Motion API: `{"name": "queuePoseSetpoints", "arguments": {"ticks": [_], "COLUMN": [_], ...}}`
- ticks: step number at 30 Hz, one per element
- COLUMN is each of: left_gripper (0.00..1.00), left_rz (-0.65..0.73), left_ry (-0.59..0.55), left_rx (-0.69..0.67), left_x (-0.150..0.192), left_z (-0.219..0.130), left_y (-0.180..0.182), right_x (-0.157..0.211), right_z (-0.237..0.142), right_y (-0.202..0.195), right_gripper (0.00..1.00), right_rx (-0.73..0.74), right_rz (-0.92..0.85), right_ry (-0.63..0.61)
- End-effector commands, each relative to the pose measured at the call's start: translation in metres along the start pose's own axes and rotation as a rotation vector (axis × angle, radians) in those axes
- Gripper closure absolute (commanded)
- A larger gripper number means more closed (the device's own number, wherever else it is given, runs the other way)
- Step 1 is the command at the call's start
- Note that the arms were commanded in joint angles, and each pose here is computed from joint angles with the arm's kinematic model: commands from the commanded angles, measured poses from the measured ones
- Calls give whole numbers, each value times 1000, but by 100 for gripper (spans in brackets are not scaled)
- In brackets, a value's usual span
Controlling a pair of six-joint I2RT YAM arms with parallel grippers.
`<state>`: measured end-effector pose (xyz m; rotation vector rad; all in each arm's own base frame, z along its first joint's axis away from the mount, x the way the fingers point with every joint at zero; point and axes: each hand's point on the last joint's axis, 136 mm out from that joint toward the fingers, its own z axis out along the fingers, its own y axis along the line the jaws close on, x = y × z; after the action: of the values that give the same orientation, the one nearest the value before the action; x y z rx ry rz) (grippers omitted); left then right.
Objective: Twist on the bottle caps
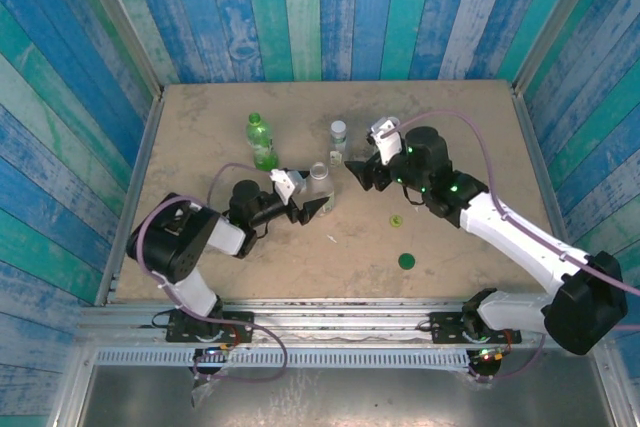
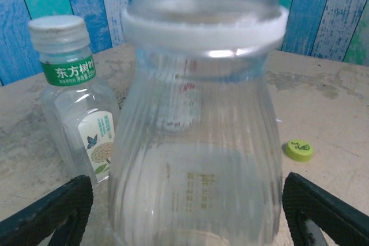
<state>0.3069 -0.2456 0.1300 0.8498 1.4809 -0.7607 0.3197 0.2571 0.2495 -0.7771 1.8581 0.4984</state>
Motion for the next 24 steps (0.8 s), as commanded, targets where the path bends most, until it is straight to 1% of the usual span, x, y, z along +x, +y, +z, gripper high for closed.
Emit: {"name": "queuePoseSetpoints", "arguments": {"ticks": [1,4,14,18,24], "left_gripper": [17,23,25,33,40], "left_rz": [29,24,14,10,19], "left_ry": [-76,-103,-106,-105,-115], "left_rx": [22,25,50,52,52], "left_x": [-10,-12,-14,-13,-18], "left_z": [6,8,10,11,6], "left_y": [1,2,0,0,-3], "right_x": [5,5,14,16,16], "right_z": [-7,-8,-5,-3,0], "right_y": [-2,-2,-1,-2,1], "right_gripper": [14,14,14,14,14], "right_rx": [16,17,11,12,-8], "right_rz": [-11,-14,-5,-4,7], "right_ry": [14,17,39,46,50]}}
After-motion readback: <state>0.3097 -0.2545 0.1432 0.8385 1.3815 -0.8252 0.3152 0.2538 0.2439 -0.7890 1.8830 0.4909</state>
